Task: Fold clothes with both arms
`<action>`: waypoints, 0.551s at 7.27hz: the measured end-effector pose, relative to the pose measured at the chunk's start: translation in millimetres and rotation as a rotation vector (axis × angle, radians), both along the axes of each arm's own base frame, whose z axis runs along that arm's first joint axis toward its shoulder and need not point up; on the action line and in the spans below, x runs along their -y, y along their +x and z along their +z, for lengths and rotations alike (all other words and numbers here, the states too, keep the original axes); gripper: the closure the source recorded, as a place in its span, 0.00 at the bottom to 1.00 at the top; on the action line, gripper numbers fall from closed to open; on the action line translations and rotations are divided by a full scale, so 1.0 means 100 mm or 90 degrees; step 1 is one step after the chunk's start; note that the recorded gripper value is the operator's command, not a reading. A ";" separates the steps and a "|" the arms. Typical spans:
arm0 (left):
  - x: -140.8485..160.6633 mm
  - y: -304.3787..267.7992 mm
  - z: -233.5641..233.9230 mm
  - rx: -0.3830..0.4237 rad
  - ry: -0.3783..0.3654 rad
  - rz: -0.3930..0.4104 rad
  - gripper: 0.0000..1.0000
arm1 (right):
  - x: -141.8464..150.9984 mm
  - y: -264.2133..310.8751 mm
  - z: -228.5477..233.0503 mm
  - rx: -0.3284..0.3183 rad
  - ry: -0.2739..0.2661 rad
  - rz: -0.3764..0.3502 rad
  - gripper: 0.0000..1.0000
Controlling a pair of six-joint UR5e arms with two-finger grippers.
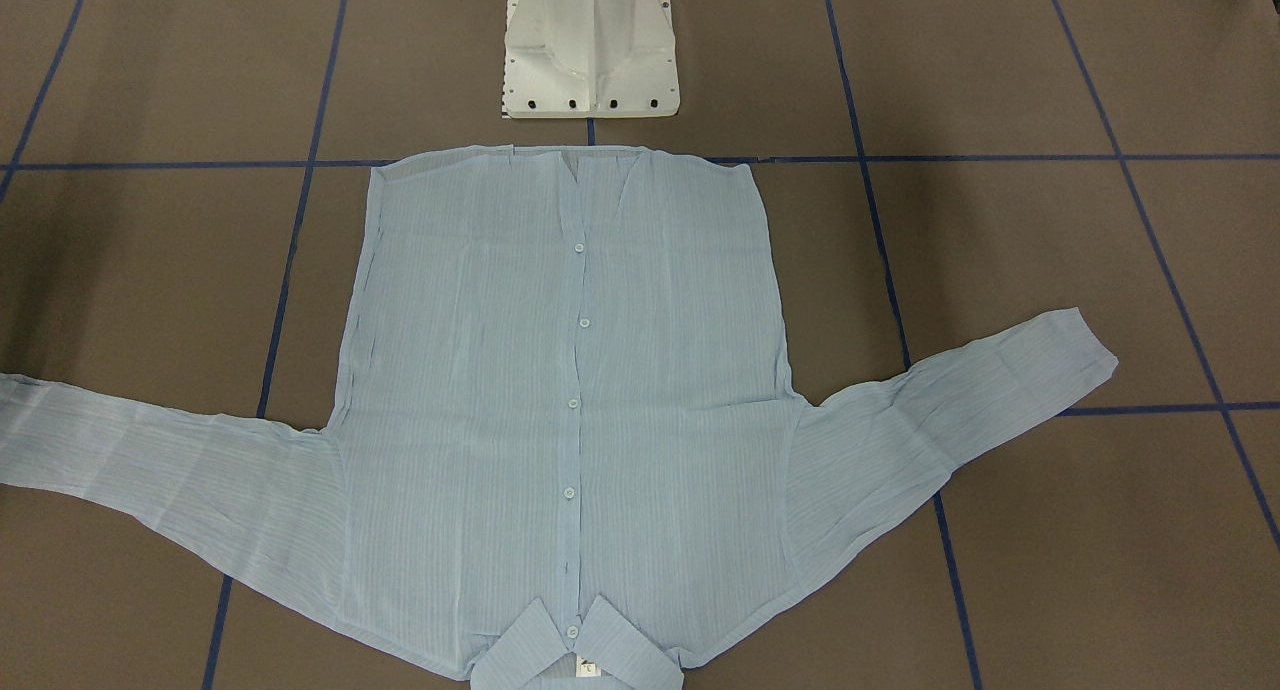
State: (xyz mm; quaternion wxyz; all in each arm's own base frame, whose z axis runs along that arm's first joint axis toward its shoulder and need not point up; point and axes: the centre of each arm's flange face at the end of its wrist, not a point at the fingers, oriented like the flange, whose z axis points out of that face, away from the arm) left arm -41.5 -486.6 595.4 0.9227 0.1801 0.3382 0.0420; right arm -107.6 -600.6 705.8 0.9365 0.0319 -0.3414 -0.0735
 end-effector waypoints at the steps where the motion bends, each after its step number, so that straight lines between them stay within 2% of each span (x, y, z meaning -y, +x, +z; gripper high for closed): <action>1: 0.00 0.00 -0.01 0.000 0.001 0.000 0.00 | 0.00 -0.01 0.06 -0.003 -0.004 -0.005 0.27; 4: 0.01 0.00 -0.02 0.000 0.004 0.000 0.00 | 0.03 -0.08 0.10 -0.008 -0.008 -0.013 0.43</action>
